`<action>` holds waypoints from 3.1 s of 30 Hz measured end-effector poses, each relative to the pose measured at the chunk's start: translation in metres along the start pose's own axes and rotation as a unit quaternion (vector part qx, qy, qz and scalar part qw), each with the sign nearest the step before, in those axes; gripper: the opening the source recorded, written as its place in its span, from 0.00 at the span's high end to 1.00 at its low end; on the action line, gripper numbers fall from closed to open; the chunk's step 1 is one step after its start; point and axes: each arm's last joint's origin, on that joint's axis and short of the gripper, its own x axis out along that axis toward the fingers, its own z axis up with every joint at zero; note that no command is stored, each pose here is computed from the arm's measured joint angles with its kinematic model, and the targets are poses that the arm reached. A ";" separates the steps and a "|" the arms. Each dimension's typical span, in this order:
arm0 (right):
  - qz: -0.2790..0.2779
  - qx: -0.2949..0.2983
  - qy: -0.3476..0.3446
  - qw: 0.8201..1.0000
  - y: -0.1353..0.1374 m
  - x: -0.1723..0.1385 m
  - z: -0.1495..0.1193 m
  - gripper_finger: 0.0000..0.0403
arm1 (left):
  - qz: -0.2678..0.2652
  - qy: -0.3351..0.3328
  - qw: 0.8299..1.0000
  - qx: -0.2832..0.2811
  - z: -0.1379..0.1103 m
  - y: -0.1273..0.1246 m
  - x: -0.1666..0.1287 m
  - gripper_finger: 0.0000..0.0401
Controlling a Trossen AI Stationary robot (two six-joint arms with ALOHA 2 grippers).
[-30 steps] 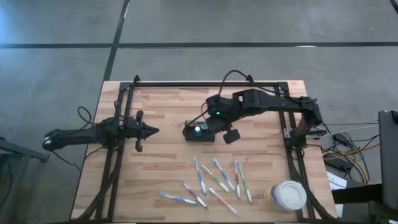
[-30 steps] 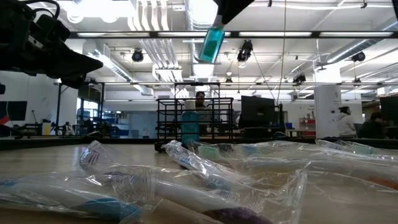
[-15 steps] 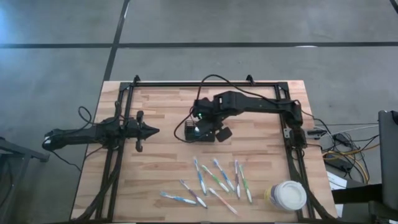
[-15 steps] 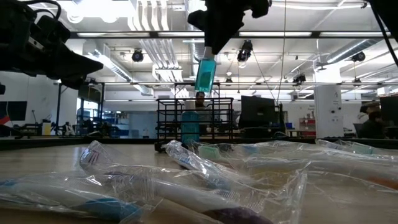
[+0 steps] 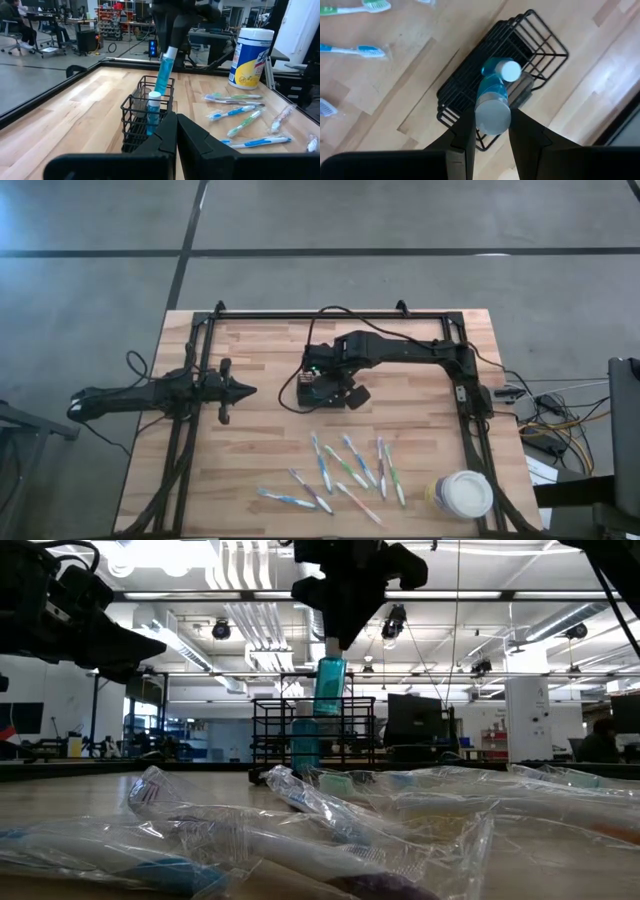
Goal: Pick & Place toothbrushing station
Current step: Put the blue mouthwash into the black wire organizer, then adjust the black wire organizer
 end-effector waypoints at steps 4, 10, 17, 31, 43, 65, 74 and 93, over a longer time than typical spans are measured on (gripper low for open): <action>0.007 -0.001 0.006 1.000 -0.001 0.008 0.001 0.79 | 0.000 0.001 1.000 0.006 0.000 0.000 0.000 0.98; 0.012 -0.012 0.012 1.000 -0.003 0.016 0.002 0.79 | 0.000 0.002 1.000 0.006 0.000 0.000 0.000 0.98; 0.028 -0.012 0.017 0.999 -0.007 0.031 0.002 0.79 | 0.001 0.003 1.000 0.006 0.000 0.000 0.000 0.98; 0.069 -0.017 0.024 0.997 -0.012 0.063 0.003 0.79 | 0.002 0.009 1.000 0.006 -0.001 0.000 0.001 0.98; 0.073 -0.010 0.028 0.997 -0.017 0.075 0.002 0.74 | 0.002 0.017 1.000 0.009 -0.003 0.000 0.002 0.98; 0.044 0.028 0.004 0.999 -0.016 0.035 -0.001 0.61 | 0.002 0.019 1.000 0.011 -0.003 0.000 0.002 0.98; -0.027 0.118 -0.150 0.981 -0.006 -0.077 -0.019 0.65 | 0.004 0.020 1.000 0.010 -0.003 0.000 0.002 0.98; -0.106 0.406 -0.358 0.834 0.041 -0.030 -0.114 0.98 | -0.040 0.078 0.995 -0.044 -0.012 -0.007 0.010 0.99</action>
